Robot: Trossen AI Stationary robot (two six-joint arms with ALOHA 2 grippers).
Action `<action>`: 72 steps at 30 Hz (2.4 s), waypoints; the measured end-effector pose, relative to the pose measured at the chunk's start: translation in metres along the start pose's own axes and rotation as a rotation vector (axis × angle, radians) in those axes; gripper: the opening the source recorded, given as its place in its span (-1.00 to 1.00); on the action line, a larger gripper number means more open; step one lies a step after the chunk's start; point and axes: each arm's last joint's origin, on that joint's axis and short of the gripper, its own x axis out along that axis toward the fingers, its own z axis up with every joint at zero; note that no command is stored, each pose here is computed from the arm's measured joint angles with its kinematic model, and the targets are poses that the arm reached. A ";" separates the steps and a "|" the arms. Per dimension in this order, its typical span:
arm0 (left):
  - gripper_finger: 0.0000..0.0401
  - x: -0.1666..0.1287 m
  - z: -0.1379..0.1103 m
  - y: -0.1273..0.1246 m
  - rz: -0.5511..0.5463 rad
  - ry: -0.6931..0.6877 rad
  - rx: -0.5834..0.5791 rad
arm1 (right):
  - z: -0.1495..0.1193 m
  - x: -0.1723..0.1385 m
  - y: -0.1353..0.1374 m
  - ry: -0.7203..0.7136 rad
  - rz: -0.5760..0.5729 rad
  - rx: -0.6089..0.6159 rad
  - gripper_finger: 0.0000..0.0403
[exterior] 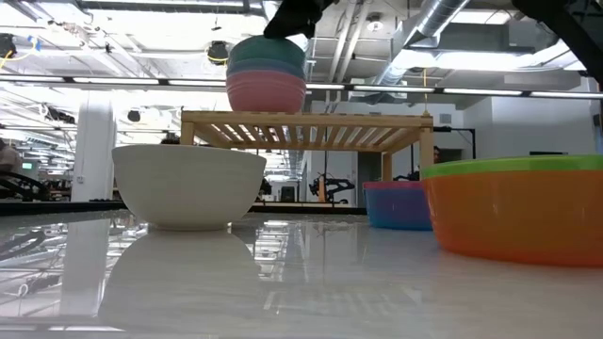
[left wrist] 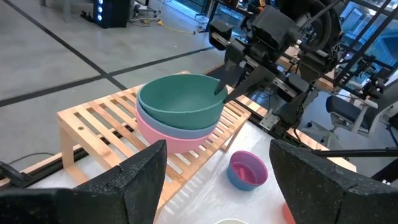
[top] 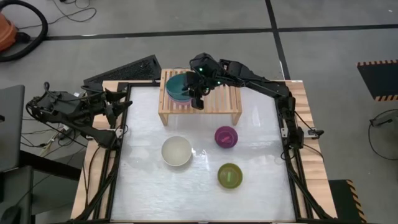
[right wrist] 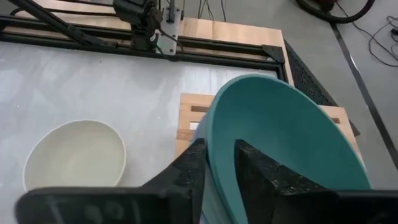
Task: Place and stack bowls onto a shelf
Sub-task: Stack the dark green bowl on top of the blue bowl on the shelf
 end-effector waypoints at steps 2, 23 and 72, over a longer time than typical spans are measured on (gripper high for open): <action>0.34 0.000 0.000 0.000 0.000 0.000 0.000 | 0.001 0.000 0.000 -0.007 -0.002 -0.012 -0.34; 0.34 0.000 0.000 0.000 0.001 0.001 0.019 | 0.020 0.013 0.056 0.035 -0.365 -0.139 -0.91; 0.34 0.000 0.001 0.002 0.056 -0.038 0.030 | -0.062 -0.004 -0.015 -0.301 -0.338 0.031 -0.91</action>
